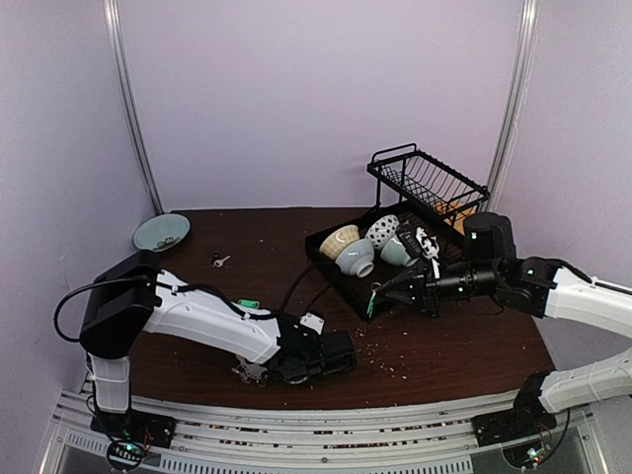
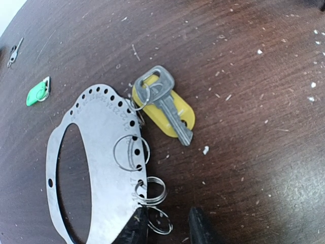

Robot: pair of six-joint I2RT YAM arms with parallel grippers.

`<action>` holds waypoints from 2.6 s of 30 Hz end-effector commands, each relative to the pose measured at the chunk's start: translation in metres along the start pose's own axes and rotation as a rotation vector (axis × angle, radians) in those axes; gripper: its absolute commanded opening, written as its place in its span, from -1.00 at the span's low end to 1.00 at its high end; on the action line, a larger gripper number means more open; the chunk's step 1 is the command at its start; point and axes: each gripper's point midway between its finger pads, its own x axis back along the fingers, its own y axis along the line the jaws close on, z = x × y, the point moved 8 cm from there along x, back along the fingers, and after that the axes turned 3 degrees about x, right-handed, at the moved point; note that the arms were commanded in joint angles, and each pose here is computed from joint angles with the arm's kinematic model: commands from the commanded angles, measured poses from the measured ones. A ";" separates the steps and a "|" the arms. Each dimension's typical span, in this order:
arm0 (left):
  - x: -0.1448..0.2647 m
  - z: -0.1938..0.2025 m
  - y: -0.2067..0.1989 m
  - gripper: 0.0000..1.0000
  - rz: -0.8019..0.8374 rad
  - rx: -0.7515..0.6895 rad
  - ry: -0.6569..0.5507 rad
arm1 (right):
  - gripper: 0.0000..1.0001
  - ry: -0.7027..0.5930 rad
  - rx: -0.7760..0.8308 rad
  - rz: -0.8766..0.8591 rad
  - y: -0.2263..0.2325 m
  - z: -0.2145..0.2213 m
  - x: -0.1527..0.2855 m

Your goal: Put the keys on the keyring

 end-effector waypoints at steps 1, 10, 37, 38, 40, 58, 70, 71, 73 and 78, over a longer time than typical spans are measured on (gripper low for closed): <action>-0.009 0.002 -0.001 -0.46 -0.027 -0.011 -0.008 | -1.00 -0.020 0.016 -0.013 0.002 -0.004 0.000; -0.008 0.000 0.007 -0.49 -0.113 -0.054 -0.036 | -1.00 -0.029 0.025 -0.035 0.005 -0.007 0.001; 0.074 -0.023 0.032 -1.00 0.475 -0.128 -0.300 | -1.00 -0.036 0.030 -0.040 0.007 -0.008 0.004; 0.079 -0.024 0.033 -1.00 0.507 -0.142 -0.317 | -1.00 -0.038 0.029 -0.040 0.008 -0.008 0.004; 0.091 -0.028 0.035 -1.00 0.553 -0.193 -0.364 | -1.00 -0.043 0.030 -0.043 0.009 -0.008 0.005; 0.179 -0.045 0.040 -1.00 0.874 -0.654 -0.585 | -1.00 -0.040 0.025 -0.135 0.018 -0.007 0.001; 0.216 -0.059 0.032 -1.00 0.874 -0.781 -0.737 | -1.00 -0.080 0.202 -0.083 0.042 -0.005 0.005; 0.222 -0.060 0.031 -1.00 0.851 -0.794 -0.767 | -1.00 -0.080 0.218 -0.080 0.044 -0.007 0.006; 0.231 -0.061 0.029 -1.00 0.802 -0.841 -0.830 | -1.00 -0.087 0.236 -0.077 0.046 -0.012 0.010; 0.242 -0.072 0.028 -1.00 0.499 -0.943 -0.983 | -1.00 -0.031 0.248 -0.014 0.049 -0.036 0.024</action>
